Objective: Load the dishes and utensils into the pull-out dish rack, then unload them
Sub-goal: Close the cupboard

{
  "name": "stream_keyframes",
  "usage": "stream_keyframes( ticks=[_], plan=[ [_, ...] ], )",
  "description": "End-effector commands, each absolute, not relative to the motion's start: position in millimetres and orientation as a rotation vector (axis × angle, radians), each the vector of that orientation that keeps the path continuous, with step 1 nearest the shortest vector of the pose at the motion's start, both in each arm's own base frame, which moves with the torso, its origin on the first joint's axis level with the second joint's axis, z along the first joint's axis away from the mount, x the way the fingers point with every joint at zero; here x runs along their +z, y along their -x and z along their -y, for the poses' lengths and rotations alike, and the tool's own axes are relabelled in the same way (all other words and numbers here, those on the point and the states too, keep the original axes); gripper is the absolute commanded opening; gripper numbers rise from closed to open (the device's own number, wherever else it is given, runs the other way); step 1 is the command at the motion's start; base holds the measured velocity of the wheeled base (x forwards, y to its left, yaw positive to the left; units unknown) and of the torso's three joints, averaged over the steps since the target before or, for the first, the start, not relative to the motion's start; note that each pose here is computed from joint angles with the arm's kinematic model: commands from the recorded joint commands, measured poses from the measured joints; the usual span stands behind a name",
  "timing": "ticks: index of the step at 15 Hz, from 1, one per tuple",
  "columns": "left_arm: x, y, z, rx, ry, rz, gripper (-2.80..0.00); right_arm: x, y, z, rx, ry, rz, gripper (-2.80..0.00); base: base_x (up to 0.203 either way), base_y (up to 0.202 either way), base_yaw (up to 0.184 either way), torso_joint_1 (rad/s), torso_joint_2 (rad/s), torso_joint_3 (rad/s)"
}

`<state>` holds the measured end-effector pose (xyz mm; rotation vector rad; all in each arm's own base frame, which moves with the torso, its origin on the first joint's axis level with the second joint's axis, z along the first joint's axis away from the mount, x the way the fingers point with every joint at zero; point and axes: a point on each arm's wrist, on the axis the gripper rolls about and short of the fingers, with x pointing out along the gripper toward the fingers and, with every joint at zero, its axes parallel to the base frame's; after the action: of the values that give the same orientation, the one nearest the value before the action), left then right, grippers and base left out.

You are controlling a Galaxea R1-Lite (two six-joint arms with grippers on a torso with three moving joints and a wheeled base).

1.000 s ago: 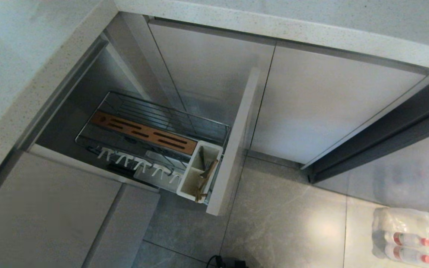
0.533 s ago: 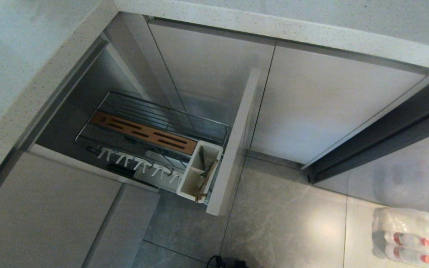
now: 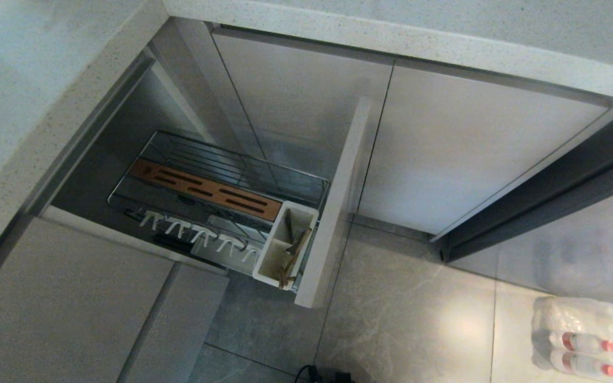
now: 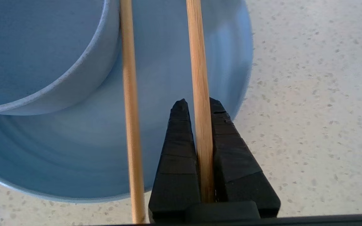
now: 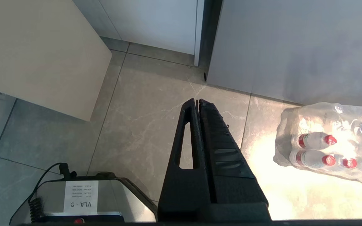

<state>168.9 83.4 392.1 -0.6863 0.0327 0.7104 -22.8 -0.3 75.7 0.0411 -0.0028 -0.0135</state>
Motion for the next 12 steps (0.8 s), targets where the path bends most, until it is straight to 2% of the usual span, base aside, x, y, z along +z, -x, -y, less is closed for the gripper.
stream_keyframes(
  ticks=[1,12],
  plan=[
    [391,-168,-86,0.726,0.692,-0.032,-2.80,76,23,0,-0.014,-0.041,0.002,-2.80,0.000,0.000,0.000,0.000,0.00,0.000],
    [383,-172,-96,0.740,0.712,-0.054,-2.80,76,23,0,-0.014,-0.041,0.002,-2.80,0.000,0.000,0.000,0.000,0.00,0.000]
  ],
)
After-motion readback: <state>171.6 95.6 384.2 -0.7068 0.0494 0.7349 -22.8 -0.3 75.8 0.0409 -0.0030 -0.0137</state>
